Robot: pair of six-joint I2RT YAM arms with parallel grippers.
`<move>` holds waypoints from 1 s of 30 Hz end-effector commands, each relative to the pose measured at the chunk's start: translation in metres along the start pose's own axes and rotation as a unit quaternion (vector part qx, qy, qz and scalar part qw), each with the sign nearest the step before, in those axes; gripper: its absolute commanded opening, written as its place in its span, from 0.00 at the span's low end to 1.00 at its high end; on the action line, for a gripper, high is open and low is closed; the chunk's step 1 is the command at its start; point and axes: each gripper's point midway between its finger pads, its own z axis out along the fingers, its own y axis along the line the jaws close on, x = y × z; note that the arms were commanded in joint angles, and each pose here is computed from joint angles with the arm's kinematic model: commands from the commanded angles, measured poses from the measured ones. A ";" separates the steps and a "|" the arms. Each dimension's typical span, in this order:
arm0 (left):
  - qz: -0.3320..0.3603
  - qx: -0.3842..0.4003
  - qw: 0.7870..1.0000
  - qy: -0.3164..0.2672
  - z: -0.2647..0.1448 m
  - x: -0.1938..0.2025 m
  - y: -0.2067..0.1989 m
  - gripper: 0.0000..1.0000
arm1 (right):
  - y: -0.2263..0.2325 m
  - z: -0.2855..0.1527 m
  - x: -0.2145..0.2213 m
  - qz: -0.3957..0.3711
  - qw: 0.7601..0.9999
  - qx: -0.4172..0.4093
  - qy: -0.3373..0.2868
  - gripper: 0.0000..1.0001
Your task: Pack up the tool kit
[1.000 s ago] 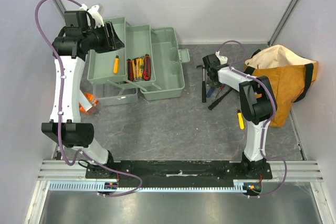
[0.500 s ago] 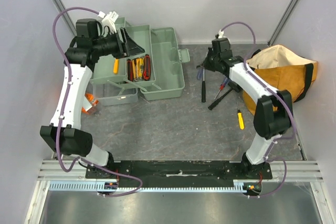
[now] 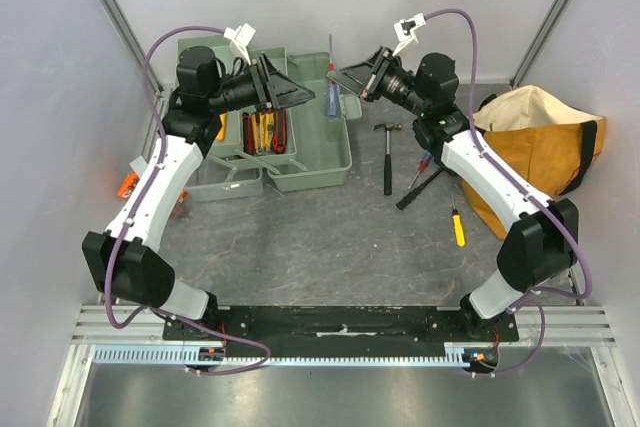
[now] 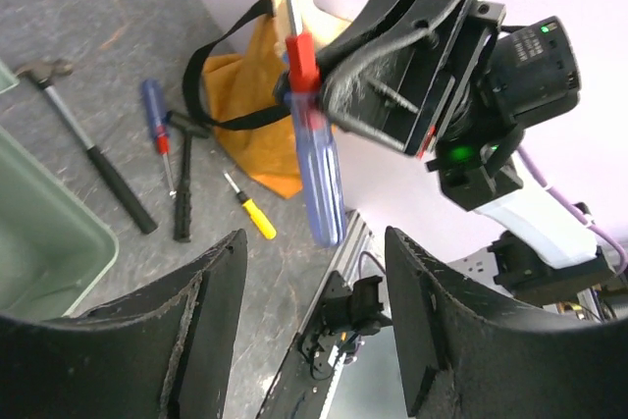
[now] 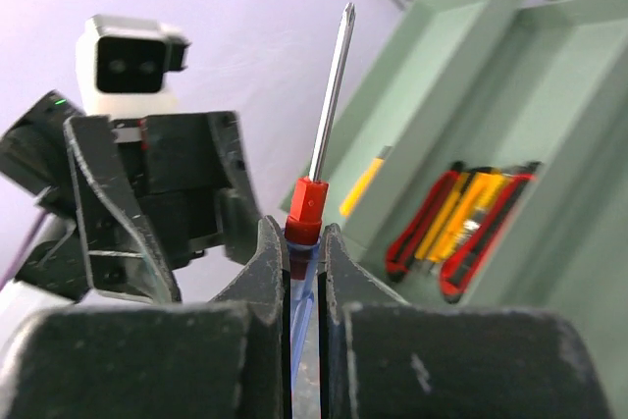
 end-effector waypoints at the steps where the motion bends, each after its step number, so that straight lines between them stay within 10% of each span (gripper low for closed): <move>1: 0.037 0.080 0.996 -0.017 0.004 -0.013 -0.048 0.64 | 0.070 -0.002 -0.004 -0.004 0.993 -0.118 -0.012 0.02; 18: 0.066 0.126 0.989 0.026 0.006 0.018 -0.064 0.52 | 0.086 0.009 0.001 0.007 0.989 -0.145 -0.015 0.06; 23: 0.065 0.127 0.989 0.033 0.006 0.022 -0.063 0.26 | 0.086 0.012 0.001 0.009 0.989 -0.149 -0.013 0.09; 25: 0.069 0.119 0.990 0.029 0.006 0.021 -0.061 0.05 | 0.083 0.013 0.002 0.013 0.989 -0.144 -0.013 0.19; 30: 0.091 0.009 0.996 0.021 0.004 0.015 -0.031 0.02 | 0.052 0.009 0.005 -0.004 0.996 -0.081 -0.037 0.65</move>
